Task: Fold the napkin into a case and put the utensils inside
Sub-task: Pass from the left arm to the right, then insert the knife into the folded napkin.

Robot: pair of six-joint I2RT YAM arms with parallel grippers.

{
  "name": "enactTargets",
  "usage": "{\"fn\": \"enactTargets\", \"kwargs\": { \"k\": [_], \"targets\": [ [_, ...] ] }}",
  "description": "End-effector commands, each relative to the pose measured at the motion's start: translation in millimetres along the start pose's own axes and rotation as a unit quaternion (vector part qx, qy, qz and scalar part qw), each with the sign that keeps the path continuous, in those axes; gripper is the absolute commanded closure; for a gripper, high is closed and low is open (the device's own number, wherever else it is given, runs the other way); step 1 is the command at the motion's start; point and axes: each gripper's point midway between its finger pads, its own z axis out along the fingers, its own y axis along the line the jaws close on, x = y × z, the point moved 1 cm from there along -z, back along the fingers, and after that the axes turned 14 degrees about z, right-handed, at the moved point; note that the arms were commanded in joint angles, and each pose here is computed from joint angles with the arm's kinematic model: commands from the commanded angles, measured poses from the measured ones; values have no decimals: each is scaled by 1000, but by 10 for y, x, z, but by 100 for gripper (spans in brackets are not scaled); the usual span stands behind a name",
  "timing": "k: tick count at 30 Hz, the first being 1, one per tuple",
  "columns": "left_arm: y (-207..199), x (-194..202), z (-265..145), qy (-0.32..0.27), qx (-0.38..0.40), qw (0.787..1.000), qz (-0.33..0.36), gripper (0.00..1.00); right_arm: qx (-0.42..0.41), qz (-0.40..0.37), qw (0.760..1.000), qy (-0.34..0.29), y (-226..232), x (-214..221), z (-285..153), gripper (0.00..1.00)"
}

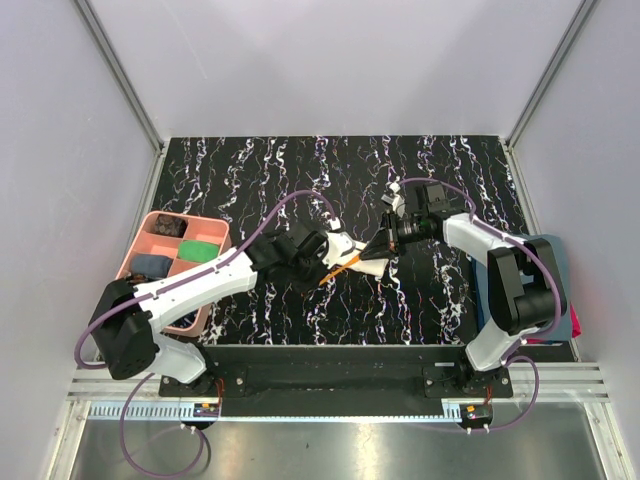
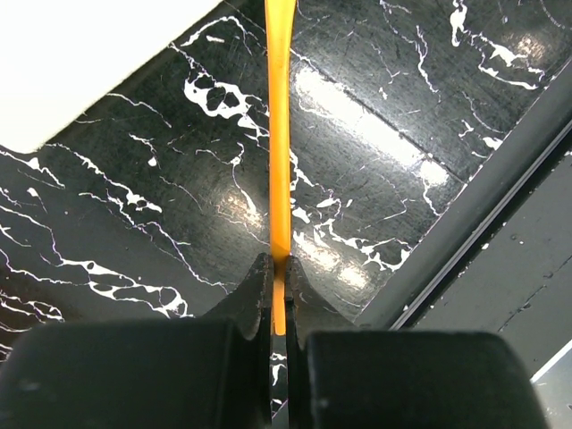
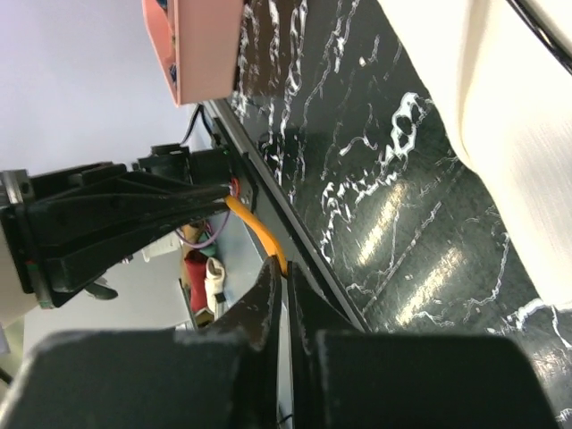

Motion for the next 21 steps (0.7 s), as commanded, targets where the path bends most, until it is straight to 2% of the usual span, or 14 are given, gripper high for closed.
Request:
{"fn": "enactTargets", "kwargs": {
  "k": [1, 3, 4, 5, 6, 7, 8, 9, 10, 11, 12, 15, 18, 21],
  "targets": [
    [127, -145, -25, -30, -18, 999, -4, 96, -4, -12, 1000, -13, 14, 9, 25, 100],
    [297, -241, -67, -46, -29, 998, -38, 81, 7, 3, 999, -48, -8, 3, -3, 100],
    [536, -237, -109, -53, -56, 992, -95, 68, 26, 5, 996, -88, -25, -68, -60, 100],
    [729, -321, -170, -74, -84, 985, -131, 64, 35, 20, 993, -112, -66, -105, -102, 100],
    [859, -335, -205, -86, -99, 970, -203, 61, 41, 60, 988, -139, -157, -107, -128, 100],
    [1073, -300, -262, -103, -105, 954, -261, 60, 45, 67, 979, -188, -163, -184, -251, 100],
    [1185, -330, -253, -129, -112, 939, -299, 60, 46, 108, 972, -206, -265, -127, -266, 100],
    [1245, -355, -233, -146, -112, 917, -353, 60, 52, 111, 963, -242, -305, -189, -318, 100],
    [1314, -360, -210, -160, -112, 908, -370, 61, 37, 96, 958, -267, -202, -208, -390, 100],
    [1385, -372, -116, -170, -119, 901, -382, 64, 38, 122, 953, -275, -293, -148, -402, 100],
    [1413, -379, -65, -172, -120, 889, -407, 67, 25, 117, 948, -294, -256, -180, -445, 100],
    [1521, -385, 117, -179, -123, 868, -447, 80, 15, 132, 930, -342, -282, -191, -640, 100],
    [1607, -380, 257, -183, -130, 853, -470, 86, 3, 132, 912, -389, -254, -210, -847, 100],
    [1651, -409, 397, -187, -118, 845, -487, 89, -14, 131, 906, -402, -204, -243, -982, 100]
  ]
}}
